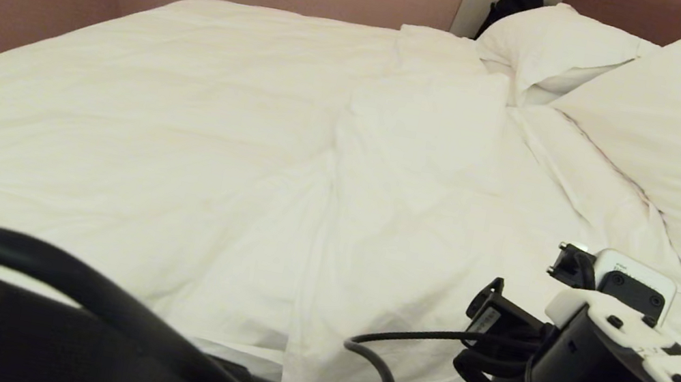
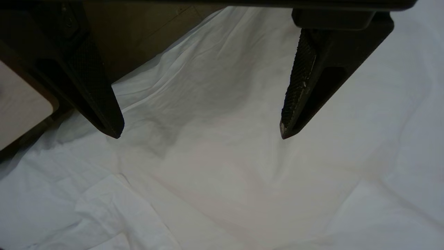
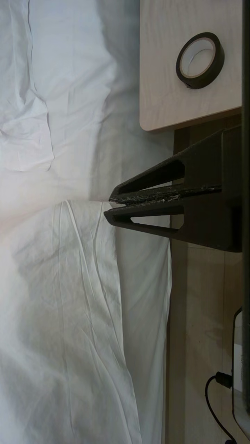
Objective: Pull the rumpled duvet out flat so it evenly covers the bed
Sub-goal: Flatten the corners of the folded blanket
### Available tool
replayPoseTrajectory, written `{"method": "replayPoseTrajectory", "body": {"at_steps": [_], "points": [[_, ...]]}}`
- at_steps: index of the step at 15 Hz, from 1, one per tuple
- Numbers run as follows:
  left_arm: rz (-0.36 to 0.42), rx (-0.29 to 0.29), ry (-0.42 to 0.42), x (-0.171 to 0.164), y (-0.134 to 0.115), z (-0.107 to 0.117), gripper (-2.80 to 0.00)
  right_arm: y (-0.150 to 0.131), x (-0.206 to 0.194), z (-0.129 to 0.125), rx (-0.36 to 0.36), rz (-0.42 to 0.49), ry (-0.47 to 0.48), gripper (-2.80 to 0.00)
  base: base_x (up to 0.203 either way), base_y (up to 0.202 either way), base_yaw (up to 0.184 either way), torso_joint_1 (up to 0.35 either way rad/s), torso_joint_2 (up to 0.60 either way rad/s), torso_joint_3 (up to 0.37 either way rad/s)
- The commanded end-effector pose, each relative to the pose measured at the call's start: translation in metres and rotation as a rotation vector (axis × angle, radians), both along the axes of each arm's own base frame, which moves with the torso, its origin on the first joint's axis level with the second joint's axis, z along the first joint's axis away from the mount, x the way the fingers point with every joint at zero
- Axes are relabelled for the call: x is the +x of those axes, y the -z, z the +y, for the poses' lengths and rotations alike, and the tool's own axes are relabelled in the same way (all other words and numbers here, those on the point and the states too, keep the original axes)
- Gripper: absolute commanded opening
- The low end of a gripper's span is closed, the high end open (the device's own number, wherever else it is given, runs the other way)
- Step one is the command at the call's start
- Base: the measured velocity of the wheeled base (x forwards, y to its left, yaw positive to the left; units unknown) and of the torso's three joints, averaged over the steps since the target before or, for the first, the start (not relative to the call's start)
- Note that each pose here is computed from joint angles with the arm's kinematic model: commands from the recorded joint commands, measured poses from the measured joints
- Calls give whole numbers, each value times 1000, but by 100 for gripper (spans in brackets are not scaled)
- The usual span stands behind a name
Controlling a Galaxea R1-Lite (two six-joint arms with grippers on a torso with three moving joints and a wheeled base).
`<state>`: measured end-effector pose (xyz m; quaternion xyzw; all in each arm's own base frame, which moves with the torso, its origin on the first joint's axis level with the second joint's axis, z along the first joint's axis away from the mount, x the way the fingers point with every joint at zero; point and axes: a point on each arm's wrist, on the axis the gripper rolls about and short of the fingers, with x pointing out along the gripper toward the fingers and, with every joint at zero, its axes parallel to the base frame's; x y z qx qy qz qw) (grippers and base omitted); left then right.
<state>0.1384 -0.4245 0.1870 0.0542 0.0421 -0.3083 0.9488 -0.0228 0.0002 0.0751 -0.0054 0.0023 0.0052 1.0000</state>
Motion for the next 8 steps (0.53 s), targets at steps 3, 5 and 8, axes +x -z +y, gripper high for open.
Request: {"method": "replayPoseTrajectory", "body": {"at_steps": [3,5,8], "points": [[1,-33,-54,15,-19,24,0,0,0,0,0,0,0,-280,0,0,0,0,0,0],[1,-34,-94,27,-28,40,0,0,0,0,0,0,0,-280,0,0,0,0,0,0],[2,-34,-198,56,-48,78,0,0,0,0,0,0,0,-280,0,0,0,0,0,0]]}}
